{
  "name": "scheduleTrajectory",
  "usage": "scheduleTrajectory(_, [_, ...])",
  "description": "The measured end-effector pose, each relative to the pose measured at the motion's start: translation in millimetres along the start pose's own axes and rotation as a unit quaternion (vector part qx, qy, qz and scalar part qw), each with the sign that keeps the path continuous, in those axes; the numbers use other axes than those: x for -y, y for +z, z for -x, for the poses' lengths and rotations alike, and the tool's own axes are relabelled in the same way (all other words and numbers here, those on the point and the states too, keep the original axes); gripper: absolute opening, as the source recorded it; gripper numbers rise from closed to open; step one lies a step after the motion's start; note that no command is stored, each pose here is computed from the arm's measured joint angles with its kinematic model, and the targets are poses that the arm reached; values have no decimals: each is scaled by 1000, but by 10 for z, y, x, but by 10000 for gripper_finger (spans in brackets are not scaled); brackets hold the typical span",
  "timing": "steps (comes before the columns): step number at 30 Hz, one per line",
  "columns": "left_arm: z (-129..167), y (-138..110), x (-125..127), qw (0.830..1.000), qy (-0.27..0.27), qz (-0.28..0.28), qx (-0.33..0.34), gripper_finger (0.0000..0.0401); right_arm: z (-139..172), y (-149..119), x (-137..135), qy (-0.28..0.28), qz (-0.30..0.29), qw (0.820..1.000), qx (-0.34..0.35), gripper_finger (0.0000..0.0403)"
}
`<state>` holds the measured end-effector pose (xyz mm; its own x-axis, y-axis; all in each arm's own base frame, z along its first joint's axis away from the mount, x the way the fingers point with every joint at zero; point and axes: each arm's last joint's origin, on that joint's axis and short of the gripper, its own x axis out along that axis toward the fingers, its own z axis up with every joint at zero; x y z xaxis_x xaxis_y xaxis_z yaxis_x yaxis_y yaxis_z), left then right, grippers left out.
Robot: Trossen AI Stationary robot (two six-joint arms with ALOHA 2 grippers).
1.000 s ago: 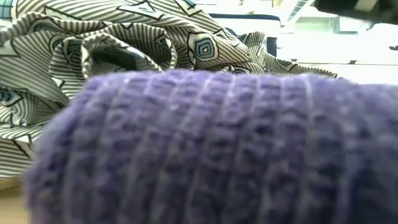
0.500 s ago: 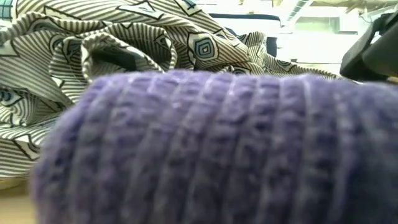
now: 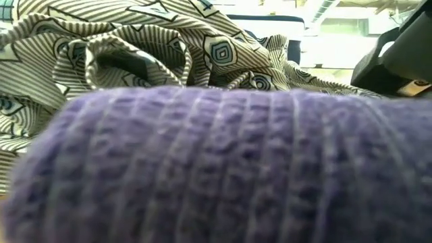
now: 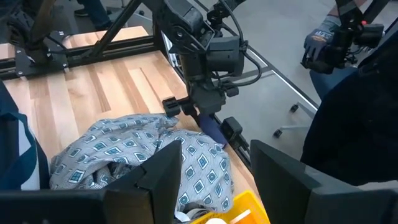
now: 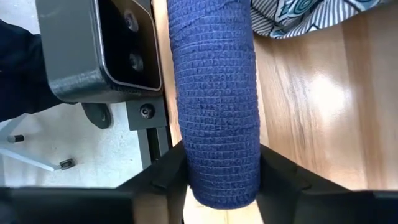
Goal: Pick & place medical supplies in basket/bin
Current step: Put the blue bandage into the blue bin
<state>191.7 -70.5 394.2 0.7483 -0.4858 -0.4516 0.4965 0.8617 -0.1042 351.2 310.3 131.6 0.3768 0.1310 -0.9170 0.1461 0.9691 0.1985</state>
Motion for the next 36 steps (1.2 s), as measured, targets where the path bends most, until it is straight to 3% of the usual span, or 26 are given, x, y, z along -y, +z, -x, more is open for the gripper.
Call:
scheduleTrajectory(4, [0,0,-3,1000,6,0,0,182,16,26,15,3,-3,1000,0,113])
scheduleTrajectory(10, [0,0,-5,1000,9,-9,0,182,115,88,74,-10,-21,1000,8,104])
scheduleTrajectory(19, [0,0,-7,1000,13,-23,0,182,783,198,146,-16,-56,998,31,103])
scheduleTrajectory(28, [-102,83,71,997,-3,-64,33,182,1571,419,139,74,-57,985,144,103])
scheduleTrajectory(36, [-283,161,130,994,-11,-87,61,182,1851,731,371,70,-67,968,232,103])
